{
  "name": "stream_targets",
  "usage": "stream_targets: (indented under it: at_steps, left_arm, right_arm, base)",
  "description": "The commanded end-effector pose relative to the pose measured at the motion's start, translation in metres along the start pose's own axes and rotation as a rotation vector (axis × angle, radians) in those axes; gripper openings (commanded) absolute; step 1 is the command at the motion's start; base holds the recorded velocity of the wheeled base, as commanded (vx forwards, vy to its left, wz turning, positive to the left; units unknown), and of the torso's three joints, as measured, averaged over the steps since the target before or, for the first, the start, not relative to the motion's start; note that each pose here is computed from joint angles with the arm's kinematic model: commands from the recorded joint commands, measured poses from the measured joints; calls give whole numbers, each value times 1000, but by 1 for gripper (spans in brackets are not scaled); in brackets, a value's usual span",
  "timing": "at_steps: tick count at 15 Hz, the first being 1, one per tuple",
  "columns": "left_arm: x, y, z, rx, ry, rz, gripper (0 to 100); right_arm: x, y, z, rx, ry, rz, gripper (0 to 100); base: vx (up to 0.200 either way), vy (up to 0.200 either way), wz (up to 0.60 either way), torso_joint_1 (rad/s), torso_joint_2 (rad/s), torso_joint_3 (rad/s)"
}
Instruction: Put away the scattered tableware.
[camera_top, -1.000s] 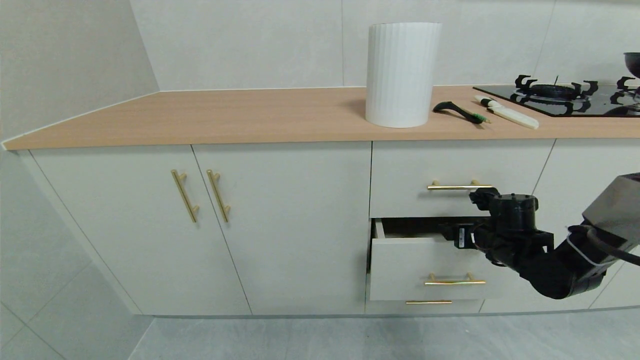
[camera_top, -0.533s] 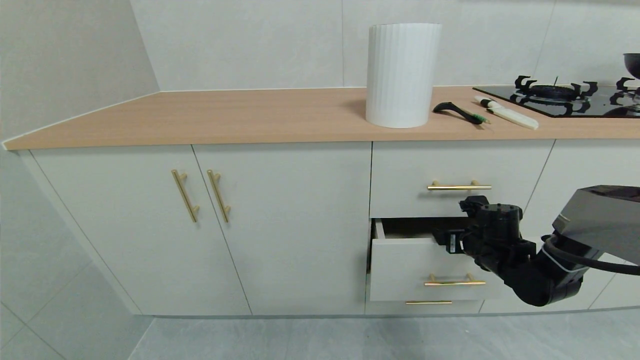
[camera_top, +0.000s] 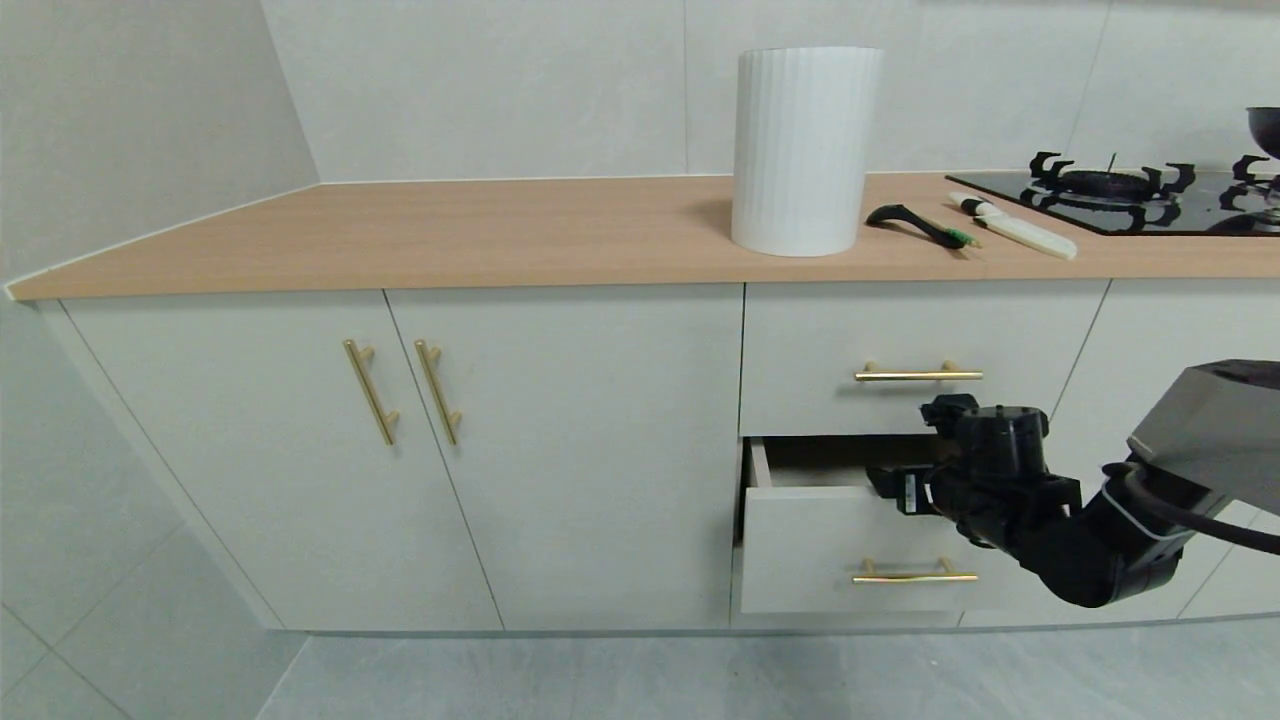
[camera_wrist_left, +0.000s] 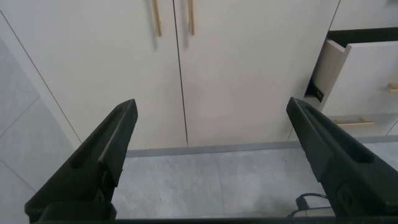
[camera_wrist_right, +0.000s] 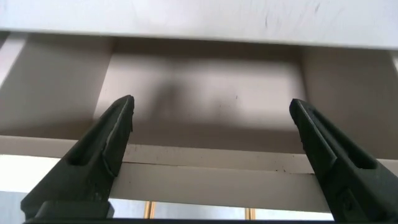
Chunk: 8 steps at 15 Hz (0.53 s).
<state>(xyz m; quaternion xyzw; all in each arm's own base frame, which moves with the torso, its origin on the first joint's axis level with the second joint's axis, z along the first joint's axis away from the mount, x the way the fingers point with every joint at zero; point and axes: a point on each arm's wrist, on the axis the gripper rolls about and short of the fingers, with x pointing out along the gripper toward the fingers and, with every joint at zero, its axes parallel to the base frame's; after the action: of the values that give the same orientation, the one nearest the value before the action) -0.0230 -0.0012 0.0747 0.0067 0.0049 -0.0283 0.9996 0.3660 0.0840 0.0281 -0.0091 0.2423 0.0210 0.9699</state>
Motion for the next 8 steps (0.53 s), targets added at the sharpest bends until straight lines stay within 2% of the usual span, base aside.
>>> stream_targets:
  at_steps: [1, 8]
  left_arm:
    - [0, 0, 0, 0, 1, 0, 100]
    - [0, 0, 0, 0, 1, 0, 100]
  right_arm:
    - [-10, -1, 10, -2, -16, 1, 100]
    - [-36, -4, 16, -20, 81, 4, 100]
  base:
    - [0, 0, 0, 0, 0, 0]
    - [0, 0, 0, 0, 0, 0]
